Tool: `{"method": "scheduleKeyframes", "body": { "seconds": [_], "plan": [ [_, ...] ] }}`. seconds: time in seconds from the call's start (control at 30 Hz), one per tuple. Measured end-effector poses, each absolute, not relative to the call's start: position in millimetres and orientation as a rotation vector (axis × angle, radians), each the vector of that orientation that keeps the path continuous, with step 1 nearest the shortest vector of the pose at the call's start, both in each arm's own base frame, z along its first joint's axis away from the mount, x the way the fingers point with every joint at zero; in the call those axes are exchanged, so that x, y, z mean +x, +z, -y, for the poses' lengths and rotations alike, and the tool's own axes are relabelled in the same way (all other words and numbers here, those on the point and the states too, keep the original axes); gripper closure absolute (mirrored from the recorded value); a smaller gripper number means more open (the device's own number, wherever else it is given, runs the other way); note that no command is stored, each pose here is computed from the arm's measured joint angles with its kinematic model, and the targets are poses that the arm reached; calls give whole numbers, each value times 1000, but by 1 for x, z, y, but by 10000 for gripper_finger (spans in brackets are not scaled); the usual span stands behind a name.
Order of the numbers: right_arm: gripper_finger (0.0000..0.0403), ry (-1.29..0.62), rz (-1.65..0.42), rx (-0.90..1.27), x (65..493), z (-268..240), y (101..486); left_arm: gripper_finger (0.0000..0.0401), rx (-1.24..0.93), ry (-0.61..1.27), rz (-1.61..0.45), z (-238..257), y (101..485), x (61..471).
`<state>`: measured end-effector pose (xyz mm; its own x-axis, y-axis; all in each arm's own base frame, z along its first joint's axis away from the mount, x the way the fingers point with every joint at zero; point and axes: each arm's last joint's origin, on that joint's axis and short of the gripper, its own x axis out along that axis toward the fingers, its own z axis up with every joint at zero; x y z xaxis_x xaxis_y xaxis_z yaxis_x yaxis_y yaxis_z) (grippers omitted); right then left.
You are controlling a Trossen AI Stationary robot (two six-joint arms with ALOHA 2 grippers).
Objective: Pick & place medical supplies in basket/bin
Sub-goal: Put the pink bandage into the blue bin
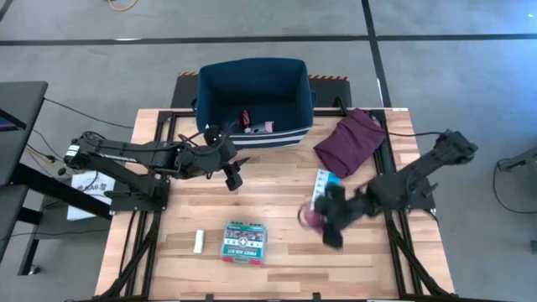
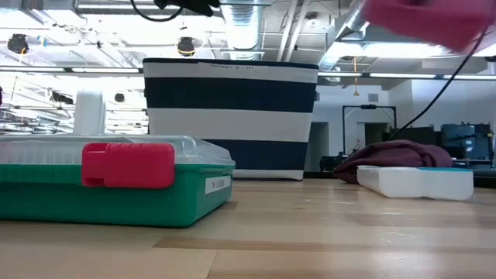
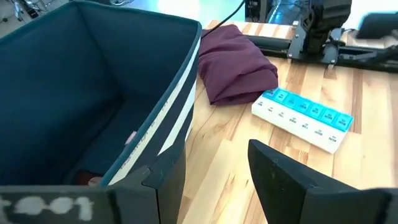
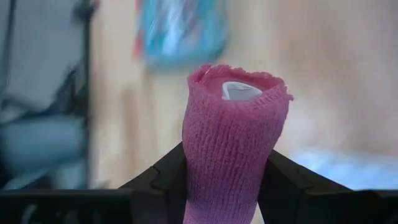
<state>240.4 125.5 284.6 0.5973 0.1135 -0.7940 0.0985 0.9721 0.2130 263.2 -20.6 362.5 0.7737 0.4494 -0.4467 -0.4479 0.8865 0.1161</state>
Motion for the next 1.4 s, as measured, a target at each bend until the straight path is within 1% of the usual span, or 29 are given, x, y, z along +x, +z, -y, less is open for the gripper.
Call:
{"method": "scheduleKeyframes", "body": {
  "seconds": [0.1, 0.2, 0.33, 0.43, 0.5, 0.6, 0.7, 0.83, 0.9, 1.03, 1.2, 1.4],
  "plan": [
    [262, -94, -763, 108, 246, -89, 317, 237, -11, 493, -451, 21, 365, 265],
    [261, -216, -586, 20, 252, -49, 355, 237, -22, 489, -398, 22, 371, 265],
    [261, -345, -340, -76, 261, 4, 408, 237, 15, 529, -330, 26, 380, 262],
    [262, -416, -263, -146, 269, 42, 432, 237, 51, 557, -288, 33, 386, 258],
    [263, -429, -279, -163, 282, 68, 434, 237, 71, 559, -281, 38, 389, 252],
    [262, -443, -386, -119, 304, 111, 417, 237, 85, 553, -267, 46, 392, 246],
    [262, -452, -515, -47, 329, 149, 388, 237, 95, 552, -256, 53, 393, 243],
    [263, -448, -693, -13, 360, 182, 348, 237, 129, 553, -257, 62, 393, 240],
    [262, -457, -732, -11, 372, 192, 340, 237, 148, 554, -260, 64, 393, 239],
    [249, -460, -752, -9, 393, 204, 337, 237, 188, 593, -262, 65, 394, 238],
    [224, -425, -945, 36, 411, 213, 308, 237, 205, 612, -268, 64, 394, 238],
    [198, -403, -1119, 68, 422, 218, 273, 237, 200, 612, -267, 64, 393, 238]
  ]
}}
